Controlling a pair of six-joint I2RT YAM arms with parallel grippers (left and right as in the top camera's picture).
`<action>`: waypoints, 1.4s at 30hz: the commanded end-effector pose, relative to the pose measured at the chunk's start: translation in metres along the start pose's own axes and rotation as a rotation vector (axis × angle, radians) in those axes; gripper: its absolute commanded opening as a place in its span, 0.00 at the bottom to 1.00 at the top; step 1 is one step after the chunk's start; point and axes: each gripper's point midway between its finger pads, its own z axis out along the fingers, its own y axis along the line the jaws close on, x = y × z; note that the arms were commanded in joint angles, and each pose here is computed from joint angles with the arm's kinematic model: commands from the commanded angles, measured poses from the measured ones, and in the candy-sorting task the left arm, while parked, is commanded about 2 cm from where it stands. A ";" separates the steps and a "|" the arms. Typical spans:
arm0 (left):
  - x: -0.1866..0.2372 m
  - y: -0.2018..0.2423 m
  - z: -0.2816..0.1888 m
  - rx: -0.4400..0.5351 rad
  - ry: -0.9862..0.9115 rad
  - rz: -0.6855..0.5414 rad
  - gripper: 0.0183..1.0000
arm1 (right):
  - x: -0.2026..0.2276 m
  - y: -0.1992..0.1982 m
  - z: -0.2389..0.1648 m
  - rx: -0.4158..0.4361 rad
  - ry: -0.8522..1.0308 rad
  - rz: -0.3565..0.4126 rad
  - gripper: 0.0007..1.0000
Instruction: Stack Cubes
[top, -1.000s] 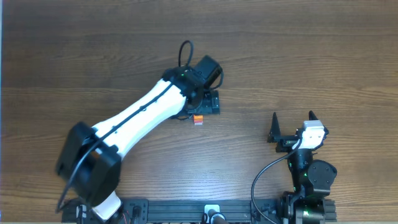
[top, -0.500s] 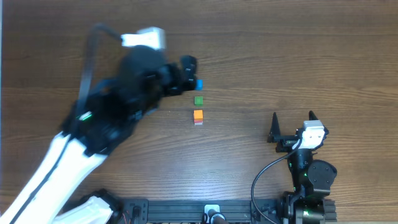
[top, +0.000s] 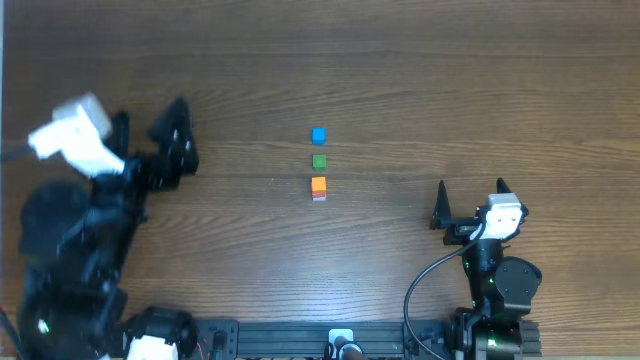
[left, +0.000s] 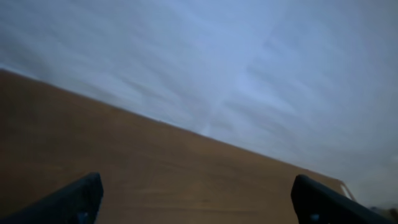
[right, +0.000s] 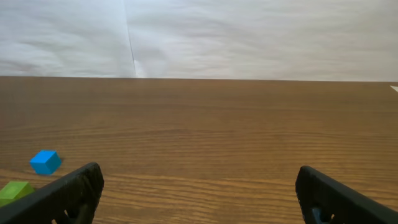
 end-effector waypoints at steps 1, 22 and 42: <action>0.033 0.019 -0.017 0.060 -0.041 0.110 0.98 | 0.002 0.000 0.000 0.000 0.003 0.003 0.99; 0.155 0.073 -0.021 0.083 0.008 0.283 0.93 | 0.002 0.000 0.000 0.000 0.003 0.003 0.99; 0.187 0.085 0.000 0.120 0.000 0.336 0.99 | 0.002 0.000 0.000 0.000 0.003 0.003 0.99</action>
